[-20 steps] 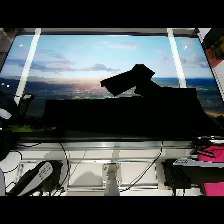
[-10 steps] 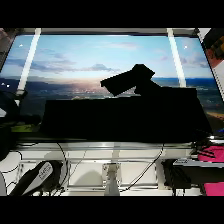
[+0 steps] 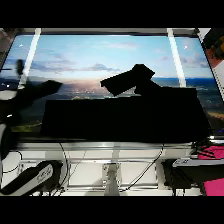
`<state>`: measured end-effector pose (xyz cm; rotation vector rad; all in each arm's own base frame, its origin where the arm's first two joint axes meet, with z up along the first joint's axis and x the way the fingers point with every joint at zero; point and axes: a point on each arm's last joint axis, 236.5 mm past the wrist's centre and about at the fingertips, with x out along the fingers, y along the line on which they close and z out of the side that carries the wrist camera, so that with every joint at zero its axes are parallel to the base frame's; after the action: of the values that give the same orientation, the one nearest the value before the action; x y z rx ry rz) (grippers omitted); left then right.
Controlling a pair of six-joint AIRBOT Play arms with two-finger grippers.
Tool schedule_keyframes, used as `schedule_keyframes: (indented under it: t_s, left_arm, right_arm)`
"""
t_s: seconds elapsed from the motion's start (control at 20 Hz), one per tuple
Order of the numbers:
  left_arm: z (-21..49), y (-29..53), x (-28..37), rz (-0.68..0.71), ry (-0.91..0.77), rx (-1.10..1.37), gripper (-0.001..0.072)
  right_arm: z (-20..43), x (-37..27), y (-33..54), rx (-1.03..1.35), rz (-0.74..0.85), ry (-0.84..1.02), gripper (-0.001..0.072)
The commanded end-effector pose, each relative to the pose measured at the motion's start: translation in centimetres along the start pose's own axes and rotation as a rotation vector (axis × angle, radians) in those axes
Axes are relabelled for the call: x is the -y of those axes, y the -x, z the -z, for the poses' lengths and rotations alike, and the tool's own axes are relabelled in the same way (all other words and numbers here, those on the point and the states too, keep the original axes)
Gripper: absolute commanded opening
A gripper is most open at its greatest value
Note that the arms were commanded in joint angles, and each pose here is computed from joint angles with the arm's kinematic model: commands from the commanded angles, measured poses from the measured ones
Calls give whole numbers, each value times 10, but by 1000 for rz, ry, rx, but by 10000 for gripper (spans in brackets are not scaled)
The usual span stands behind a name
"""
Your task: Fold the clothes and pants, and hang the long-sleeved shirts on hangers.
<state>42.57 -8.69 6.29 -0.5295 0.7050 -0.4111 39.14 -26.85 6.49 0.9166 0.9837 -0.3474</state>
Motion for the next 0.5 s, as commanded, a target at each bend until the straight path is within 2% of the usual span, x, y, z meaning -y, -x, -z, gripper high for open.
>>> schedule_keyframes:
  t_s: [0.0, 0.05, 0.1, 0.15, 0.2, 0.35, 0.45]
  left_arm:
    - [40, -86, 46, 45, 63, -57, 9]
    - [52, -107, 56, 50, 66, -79, 85]
    - [61, -127, 66, 60, 68, -100, 271]
    - [67, -146, 73, 63, 66, -112, 417]
    - [68, -162, 76, 63, 56, -117, 436]
    - [67, -202, 76, 65, 210, -141, 405]
    - [71, -219, 70, 63, 216, -158, 390]
  right_arm:
    - [5, -19, -49, -54, -43, 27, 205]
    - [3, -20, -59, -51, -43, 28, 494]
    - [1, -21, -66, -44, -40, 33, 632]
    - [-3, -21, -71, -28, -29, 47, 628]
    - [-7, -21, -73, -7, -18, 76, 628]
    - [-13, -26, -75, 22, -17, 117, 628]
    - [-12, -26, -76, 20, -8, 126, 628]
